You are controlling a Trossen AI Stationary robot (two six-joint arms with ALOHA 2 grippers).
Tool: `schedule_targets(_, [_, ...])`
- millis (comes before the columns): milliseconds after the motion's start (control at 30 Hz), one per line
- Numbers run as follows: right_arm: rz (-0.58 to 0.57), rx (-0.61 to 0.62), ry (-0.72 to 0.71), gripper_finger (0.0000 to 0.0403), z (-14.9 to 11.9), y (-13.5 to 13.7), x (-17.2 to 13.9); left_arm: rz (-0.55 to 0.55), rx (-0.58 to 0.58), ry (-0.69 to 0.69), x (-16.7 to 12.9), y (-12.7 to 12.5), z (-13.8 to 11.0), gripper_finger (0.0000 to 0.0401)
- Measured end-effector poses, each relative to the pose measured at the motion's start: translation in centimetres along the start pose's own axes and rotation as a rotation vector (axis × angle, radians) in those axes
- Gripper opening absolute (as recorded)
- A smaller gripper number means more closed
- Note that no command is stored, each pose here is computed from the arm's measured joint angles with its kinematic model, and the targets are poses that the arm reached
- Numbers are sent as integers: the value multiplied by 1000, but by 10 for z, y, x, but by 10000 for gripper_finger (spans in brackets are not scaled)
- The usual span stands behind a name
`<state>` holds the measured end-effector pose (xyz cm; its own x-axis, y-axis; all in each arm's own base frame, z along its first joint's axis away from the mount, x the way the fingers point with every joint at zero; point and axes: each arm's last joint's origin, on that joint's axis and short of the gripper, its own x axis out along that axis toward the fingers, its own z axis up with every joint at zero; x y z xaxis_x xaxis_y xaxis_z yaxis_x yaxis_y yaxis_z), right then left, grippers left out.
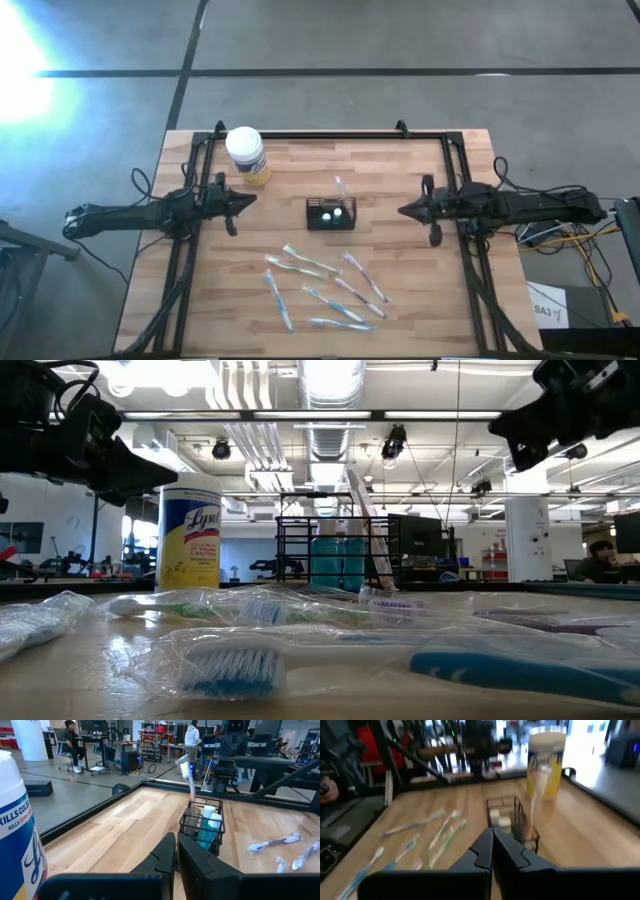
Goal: Pick & Place toothbrushing station
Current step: Put the top purple toothbrush into the wire organizer
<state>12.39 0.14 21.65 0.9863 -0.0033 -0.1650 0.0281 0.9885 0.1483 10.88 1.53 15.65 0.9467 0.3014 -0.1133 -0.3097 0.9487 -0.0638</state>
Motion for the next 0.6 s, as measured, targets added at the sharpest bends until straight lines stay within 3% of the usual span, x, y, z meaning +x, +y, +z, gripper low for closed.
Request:
schedule_targets(133, [-49,74,195,8,12,2,9,0,0,0,0,0,0,23])
schedule_targets(333, [-216,201,482,8,17,2,33,0,0,0,0,0,0,23])
schedule_targets(600, [-168,192,657,8,21,32,80,0,6,-3,0,0,1,23])
